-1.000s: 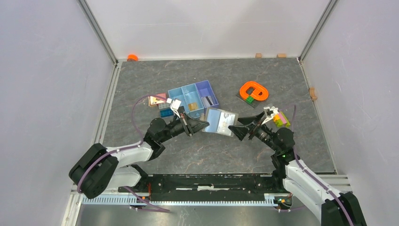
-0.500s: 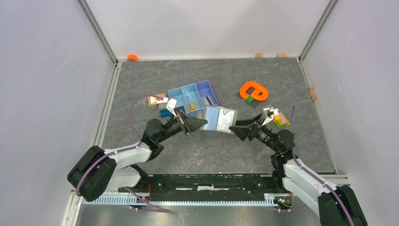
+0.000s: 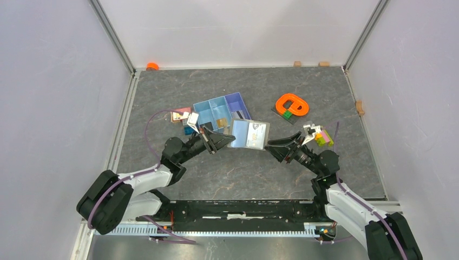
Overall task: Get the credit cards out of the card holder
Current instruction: Remove the credit card from the card holder.
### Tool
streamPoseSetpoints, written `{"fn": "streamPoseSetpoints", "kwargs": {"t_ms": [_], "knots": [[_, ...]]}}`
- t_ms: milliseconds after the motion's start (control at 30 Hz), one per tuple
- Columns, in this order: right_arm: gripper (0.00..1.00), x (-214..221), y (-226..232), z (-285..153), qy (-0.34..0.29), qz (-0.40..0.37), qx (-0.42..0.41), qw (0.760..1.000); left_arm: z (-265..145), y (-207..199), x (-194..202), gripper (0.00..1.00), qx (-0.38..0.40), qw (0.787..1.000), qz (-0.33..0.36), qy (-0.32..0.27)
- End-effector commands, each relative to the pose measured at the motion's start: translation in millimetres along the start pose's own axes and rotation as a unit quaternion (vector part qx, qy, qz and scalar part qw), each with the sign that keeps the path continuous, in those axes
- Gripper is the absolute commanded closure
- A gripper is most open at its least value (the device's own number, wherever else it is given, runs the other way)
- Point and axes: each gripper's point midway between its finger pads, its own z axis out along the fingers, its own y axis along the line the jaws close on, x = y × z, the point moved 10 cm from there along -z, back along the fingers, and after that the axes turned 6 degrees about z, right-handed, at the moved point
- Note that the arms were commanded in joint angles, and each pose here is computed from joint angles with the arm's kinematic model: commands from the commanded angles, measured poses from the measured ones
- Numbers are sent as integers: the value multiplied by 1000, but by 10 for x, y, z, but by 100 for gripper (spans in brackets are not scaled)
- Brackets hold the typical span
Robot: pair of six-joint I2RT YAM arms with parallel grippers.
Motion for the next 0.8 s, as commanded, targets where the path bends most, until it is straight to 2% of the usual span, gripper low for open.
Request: {"fn": "streamPoseSetpoints", "kwargs": {"t_ms": [0, 333, 767], "knots": [[50, -28, -12, 16, -5, -11, 2, 1000, -25, -139, -109, 98, 43, 999, 4, -25], [52, -22, -62, 23, 0, -12, 25, 1000, -37, -145, -121, 98, 47, 998, 1, -29], [49, -54, -63, 21, -7, -17, 31, 999, -33, -139, -118, 98, 49, 998, 0, -27]]}}
